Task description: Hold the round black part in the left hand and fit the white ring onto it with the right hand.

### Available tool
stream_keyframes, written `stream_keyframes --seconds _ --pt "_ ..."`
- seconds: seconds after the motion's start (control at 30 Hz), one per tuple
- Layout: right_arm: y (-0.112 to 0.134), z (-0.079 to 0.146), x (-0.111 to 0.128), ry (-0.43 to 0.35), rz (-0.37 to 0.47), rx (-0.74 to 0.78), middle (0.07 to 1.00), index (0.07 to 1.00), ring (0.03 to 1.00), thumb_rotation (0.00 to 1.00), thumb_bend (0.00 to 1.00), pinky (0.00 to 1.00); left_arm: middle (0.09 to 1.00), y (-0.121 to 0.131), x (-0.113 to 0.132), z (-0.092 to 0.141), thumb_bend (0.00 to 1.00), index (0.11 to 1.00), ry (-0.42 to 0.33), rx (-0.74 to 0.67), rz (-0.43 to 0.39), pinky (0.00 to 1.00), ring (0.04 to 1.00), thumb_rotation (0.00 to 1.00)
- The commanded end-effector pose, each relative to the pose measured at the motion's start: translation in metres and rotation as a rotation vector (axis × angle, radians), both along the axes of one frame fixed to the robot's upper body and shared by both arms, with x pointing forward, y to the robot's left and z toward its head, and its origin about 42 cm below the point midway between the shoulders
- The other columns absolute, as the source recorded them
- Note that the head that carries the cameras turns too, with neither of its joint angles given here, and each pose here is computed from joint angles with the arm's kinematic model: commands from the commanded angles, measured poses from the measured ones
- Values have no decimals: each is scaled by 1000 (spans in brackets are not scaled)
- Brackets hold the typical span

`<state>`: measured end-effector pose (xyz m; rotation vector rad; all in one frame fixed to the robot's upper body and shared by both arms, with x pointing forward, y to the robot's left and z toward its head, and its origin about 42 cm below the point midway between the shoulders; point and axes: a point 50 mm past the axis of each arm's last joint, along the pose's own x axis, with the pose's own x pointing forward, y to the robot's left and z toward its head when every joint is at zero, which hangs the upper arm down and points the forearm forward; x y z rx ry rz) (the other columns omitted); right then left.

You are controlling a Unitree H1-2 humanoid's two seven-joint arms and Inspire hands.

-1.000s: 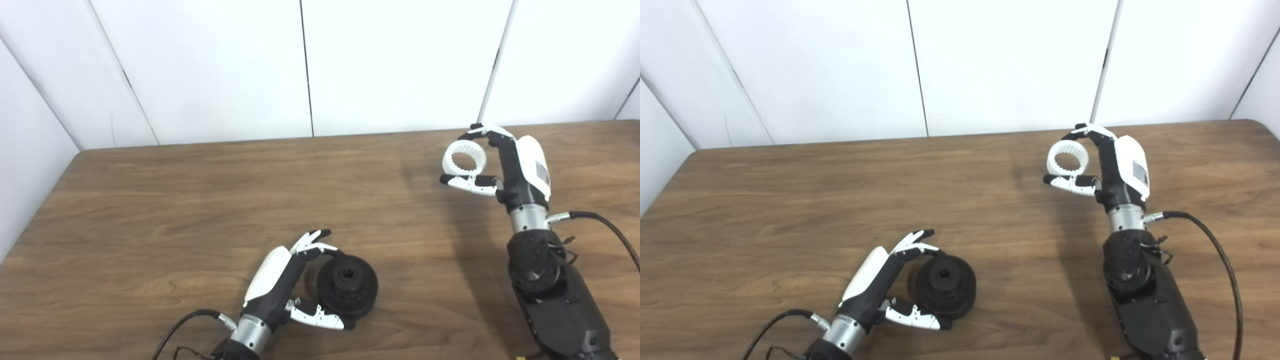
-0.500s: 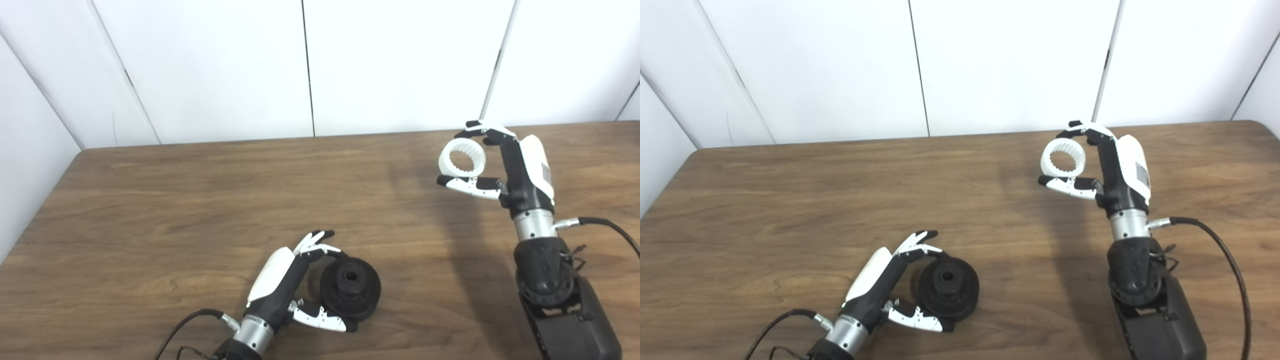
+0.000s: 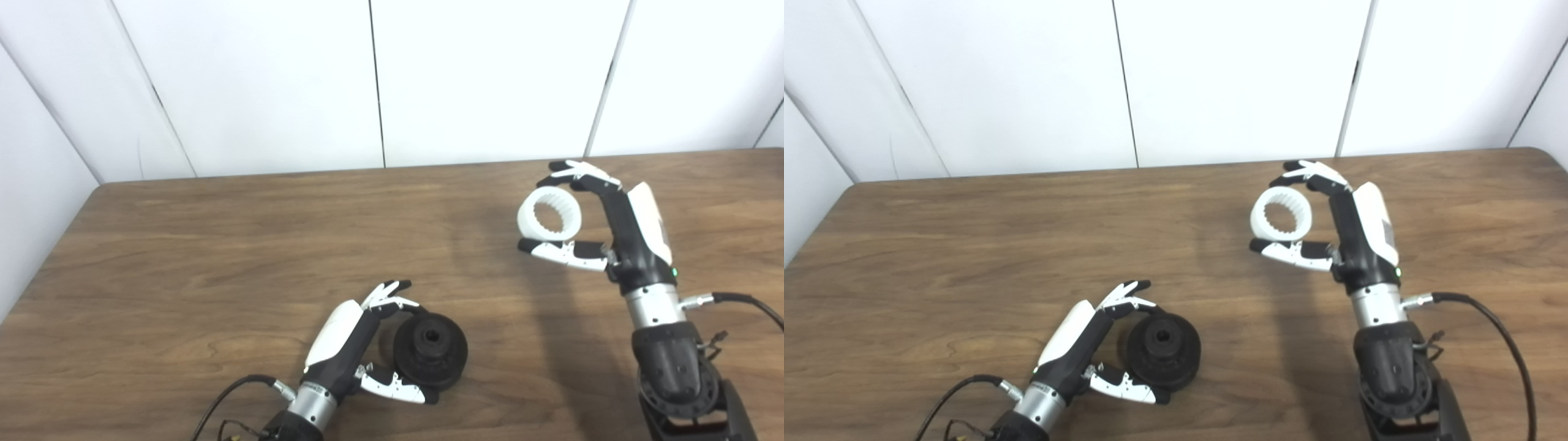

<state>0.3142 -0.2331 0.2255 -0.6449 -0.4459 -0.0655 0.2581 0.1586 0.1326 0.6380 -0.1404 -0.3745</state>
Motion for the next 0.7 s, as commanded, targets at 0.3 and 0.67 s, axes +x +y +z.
stream_keyframes --seconds 0.3,0.67 --pt "21 26 -32 -25 119 39 784 483 860 139 521 822 941 0 5 0 907 585 8 12 9 895 977 173" --pt "36 21 -58 30 217 80 779 483 855 141 521 836 942 -1 6 0 905 587 8 6 7 900 978 177"
